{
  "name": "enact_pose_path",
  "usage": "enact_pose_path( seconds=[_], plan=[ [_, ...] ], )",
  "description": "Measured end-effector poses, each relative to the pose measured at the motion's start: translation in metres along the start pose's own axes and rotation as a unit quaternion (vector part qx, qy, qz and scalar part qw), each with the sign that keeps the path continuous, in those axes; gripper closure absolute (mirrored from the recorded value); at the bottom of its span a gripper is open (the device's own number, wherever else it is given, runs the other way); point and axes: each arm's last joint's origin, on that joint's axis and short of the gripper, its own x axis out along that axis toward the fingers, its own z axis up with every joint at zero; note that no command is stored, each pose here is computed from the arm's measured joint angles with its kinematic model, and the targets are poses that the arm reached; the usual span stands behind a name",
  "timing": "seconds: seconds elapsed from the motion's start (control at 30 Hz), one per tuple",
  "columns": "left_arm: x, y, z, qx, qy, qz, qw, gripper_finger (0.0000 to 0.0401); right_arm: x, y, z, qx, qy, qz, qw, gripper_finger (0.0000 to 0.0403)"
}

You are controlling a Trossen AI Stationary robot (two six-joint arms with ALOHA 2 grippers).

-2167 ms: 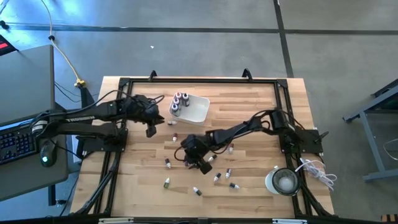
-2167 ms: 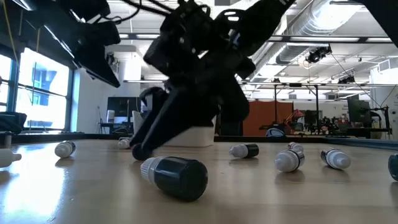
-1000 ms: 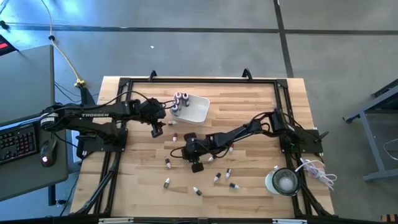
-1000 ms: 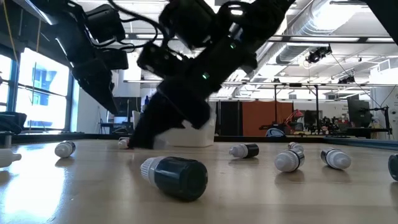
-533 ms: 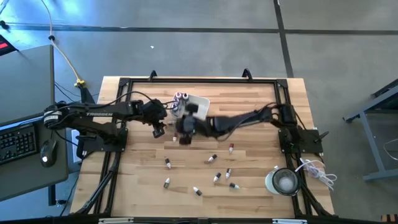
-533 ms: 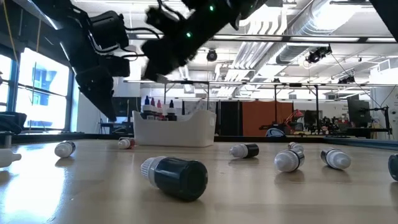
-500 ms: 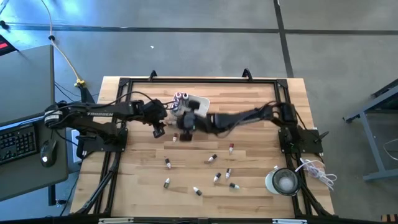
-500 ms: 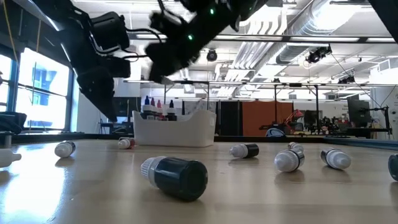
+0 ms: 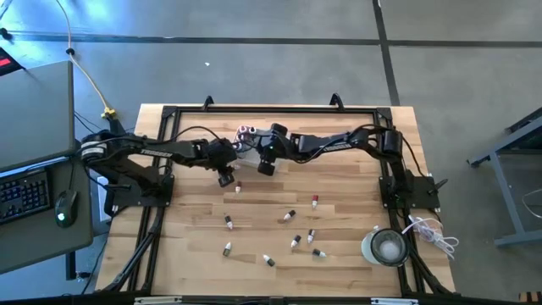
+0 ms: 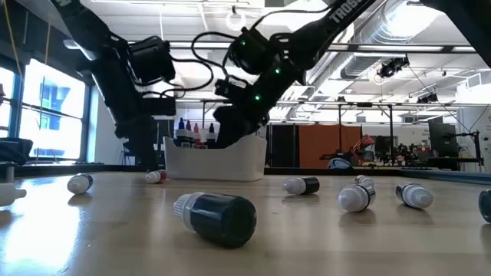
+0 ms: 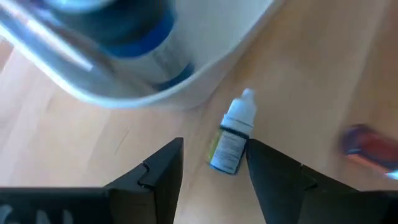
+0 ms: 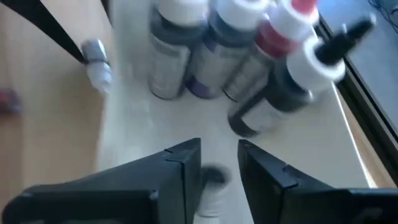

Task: Pick & Place food coloring
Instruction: Put the small left purple food coloring bottle into the white bin, then put the small top green food coloring bottle into the white bin

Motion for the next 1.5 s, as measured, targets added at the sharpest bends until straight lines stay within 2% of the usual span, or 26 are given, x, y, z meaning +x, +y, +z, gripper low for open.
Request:
enact_pose_path(
  seconds=[0.17,0.33,0.47,0.6,0.7,0.8,0.9,1.0,1.07,1.13,1.27,1.33,1.5],
  plan=[
    [0.011,0.000,-0.003,0.003,0.019,0.016,1.000,0.0229,0.002,-0.003,-0.004,-0.002,0.008,-0.004,1.000,0.0275],
    [0.016,-0.001,-0.004,0.004,0.028,0.013,1.000,0.0229,-0.006,-0.002,0.006,-0.030,-0.006,-0.014,0.999,0.0258],
    [0.017,-0.002,-0.004,0.004,0.027,-0.002,1.000,0.0234,-0.030,0.007,0.024,-0.042,-0.035,-0.016,0.998,0.0257],
    [0.017,-0.003,-0.004,0.003,0.028,-0.016,0.999,0.0272,-0.065,0.022,0.037,-0.056,-0.044,0.011,0.997,0.0258],
    [0.017,-0.003,-0.004,0.003,0.029,-0.026,0.999,0.0315,-0.094,0.040,0.040,-0.079,-0.034,0.072,0.994,0.0257],
    [0.015,-0.004,-0.003,0.001,0.024,-0.047,0.999,0.0348,-0.115,0.063,0.033,-0.078,0.004,0.173,0.982,0.0257],
    [0.013,-0.006,-0.002,0.000,0.018,-0.073,0.997,0.0359,-0.123,0.088,0.016,-0.064,0.061,0.261,0.961,0.0257],
    [0.009,-0.007,-0.002,-0.013,0.020,-0.099,0.995,0.0352,-0.126,0.111,-0.010,-0.082,0.097,0.305,0.944,0.0257],
    [0.004,-0.008,-0.003,-0.020,0.019,-0.130,0.991,0.0346,-0.125,0.124,-0.031,-0.099,0.113,0.298,0.943,0.0256],
    [-0.003,-0.009,0.001,-0.025,0.002,-0.167,0.986,0.0344,-0.124,0.133,-0.049,-0.101,0.121,0.261,0.952,0.0256],
    [-0.020,-0.011,0.006,-0.039,-0.028,-0.222,0.974,0.0343,-0.121,0.137,-0.070,-0.069,0.138,0.210,0.965,0.0256],
    [-0.029,-0.009,0.013,-0.038,-0.055,-0.217,0.974,0.0343,-0.121,0.137,-0.074,-0.063,0.138,0.194,0.969,0.0256],
    [-0.047,-0.003,0.036,-0.033,-0.119,-0.133,0.983,0.0342,-0.120,0.137,-0.074,-0.072,0.131,0.204,0.967,0.0246]
  ],
)
